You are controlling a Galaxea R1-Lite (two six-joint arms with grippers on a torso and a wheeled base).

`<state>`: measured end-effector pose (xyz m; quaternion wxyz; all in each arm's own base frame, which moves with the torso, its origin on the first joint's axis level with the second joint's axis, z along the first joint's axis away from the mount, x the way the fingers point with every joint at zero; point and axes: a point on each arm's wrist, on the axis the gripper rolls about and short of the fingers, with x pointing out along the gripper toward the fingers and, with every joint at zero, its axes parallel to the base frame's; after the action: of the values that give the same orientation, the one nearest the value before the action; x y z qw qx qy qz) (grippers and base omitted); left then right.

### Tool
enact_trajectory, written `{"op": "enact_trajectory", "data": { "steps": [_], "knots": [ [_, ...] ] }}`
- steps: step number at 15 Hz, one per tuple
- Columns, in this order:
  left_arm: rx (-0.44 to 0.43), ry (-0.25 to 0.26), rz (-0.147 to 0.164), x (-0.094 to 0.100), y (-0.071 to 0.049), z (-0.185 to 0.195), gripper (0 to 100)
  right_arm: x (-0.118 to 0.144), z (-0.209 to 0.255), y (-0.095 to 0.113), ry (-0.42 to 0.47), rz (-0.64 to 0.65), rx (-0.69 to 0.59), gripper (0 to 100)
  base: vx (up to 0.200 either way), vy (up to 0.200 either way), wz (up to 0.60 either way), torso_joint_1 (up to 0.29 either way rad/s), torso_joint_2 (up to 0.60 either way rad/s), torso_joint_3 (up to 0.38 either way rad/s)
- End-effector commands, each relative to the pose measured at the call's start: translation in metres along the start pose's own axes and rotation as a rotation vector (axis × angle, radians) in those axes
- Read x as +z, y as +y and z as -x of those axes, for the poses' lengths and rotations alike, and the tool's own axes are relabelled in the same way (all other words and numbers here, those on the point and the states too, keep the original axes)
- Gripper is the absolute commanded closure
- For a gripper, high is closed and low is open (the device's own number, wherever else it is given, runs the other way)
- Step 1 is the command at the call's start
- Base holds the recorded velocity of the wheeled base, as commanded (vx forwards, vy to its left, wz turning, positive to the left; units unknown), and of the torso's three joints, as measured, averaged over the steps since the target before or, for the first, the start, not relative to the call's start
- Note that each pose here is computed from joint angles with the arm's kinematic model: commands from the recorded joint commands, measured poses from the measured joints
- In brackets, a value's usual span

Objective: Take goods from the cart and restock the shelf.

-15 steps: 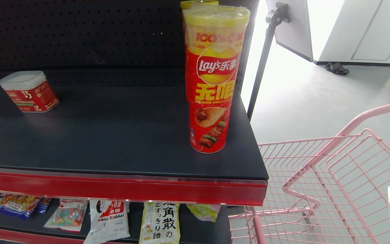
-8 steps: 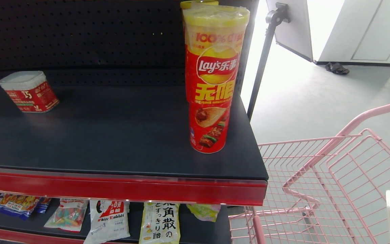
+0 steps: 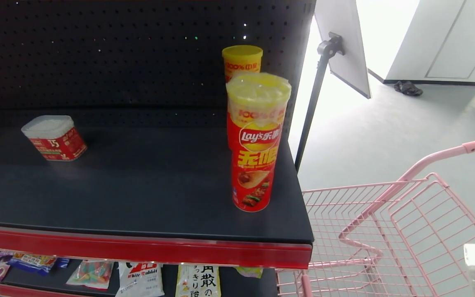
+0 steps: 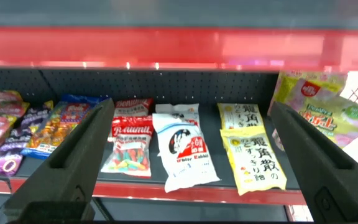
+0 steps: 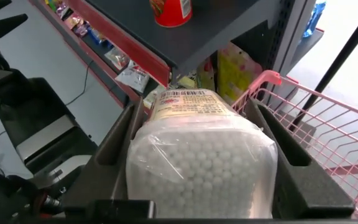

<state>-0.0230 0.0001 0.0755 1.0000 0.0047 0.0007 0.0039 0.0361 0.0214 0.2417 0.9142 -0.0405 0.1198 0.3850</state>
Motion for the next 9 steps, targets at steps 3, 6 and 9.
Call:
{"op": "enact_trajectory", "data": {
  "steps": [3, 6, 9],
  "knots": [
    [0.001, 0.002, 0.000, -0.0001, 0.0000, -0.0001, 0, 0.0014, -0.0013, -0.0008, 0.003, -0.001, 0.003, 100, 0.000, 0.000, 0.00, 0.246, -0.57, -0.329],
    [0.001, 0.002, 0.000, -0.0001, 0.0000, -0.0001, 0, 0.0003, -0.0014, -0.0007, 0.005, -0.002, 0.005, 100, 0.000, 0.000, 0.00, 0.193, -0.42, -0.245],
    [0.001, 0.002, 0.000, -0.0001, 0.0000, -0.0001, 0, -0.0001, -0.0015, 0.0001, 0.006, 0.002, 0.018, 100, 0.000, 0.000, 0.00, 0.172, -0.38, -0.209]
  ]
}}
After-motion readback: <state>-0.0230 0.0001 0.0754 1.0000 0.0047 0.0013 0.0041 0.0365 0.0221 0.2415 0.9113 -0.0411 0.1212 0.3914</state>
